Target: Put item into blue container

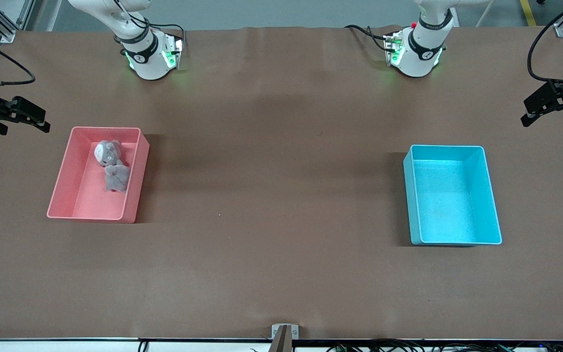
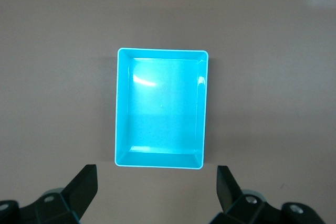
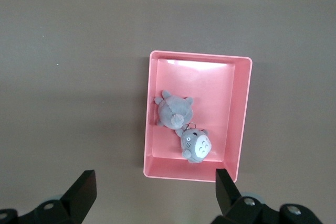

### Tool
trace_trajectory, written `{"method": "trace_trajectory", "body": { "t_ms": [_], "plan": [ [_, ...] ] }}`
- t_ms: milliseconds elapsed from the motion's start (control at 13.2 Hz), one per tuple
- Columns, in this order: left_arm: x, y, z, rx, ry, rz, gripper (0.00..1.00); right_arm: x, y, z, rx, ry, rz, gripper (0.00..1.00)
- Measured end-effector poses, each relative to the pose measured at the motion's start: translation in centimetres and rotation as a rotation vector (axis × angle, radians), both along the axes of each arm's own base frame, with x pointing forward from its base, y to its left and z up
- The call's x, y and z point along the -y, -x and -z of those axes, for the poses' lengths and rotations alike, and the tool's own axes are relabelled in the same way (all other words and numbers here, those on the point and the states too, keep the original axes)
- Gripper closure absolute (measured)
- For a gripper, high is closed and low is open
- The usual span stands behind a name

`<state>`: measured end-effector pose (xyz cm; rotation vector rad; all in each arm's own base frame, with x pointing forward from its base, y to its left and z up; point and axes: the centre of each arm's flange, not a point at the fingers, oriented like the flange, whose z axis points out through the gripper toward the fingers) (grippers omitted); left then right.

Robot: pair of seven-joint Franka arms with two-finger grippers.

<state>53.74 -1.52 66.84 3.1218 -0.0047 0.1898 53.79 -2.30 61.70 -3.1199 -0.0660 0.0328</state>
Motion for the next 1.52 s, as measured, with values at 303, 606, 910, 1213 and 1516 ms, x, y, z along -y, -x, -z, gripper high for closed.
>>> {"method": "trace_trajectory", "body": {
  "t_ms": [303, 606, 910, 1213, 1516],
  "plan": [
    [0.0, 0.0, 0.0, 0.0, 0.0, 0.0, 0.0, -0.6, 0.2, 0.1, -0.018, -0.01, 0.029, 0.0],
    [0.0, 0.0, 0.0, 0.0, 0.0, 0.0, 0.0, -1.3, 0.2, 0.1, -0.02, -0.009, 0.039, 0.0],
    [0.1, 0.0, 0.0, 0.0, 0.0, 0.002, 0.0, -1.3, 0.1, 0.1, -0.015, -0.009, 0.04, 0.0],
    [0.1, 0.0, 0.0, 0.0, 0.0, 0.002, 0.0, -1.3, 0.2, -0.1, -0.009, -0.01, 0.04, 0.0],
    [0.1, 0.0, 0.0, 0.0, 0.0, 0.002, 0.0, -1.2, 0.1, -0.3, -0.001, -0.009, 0.041, 0.0]
  ]
}}
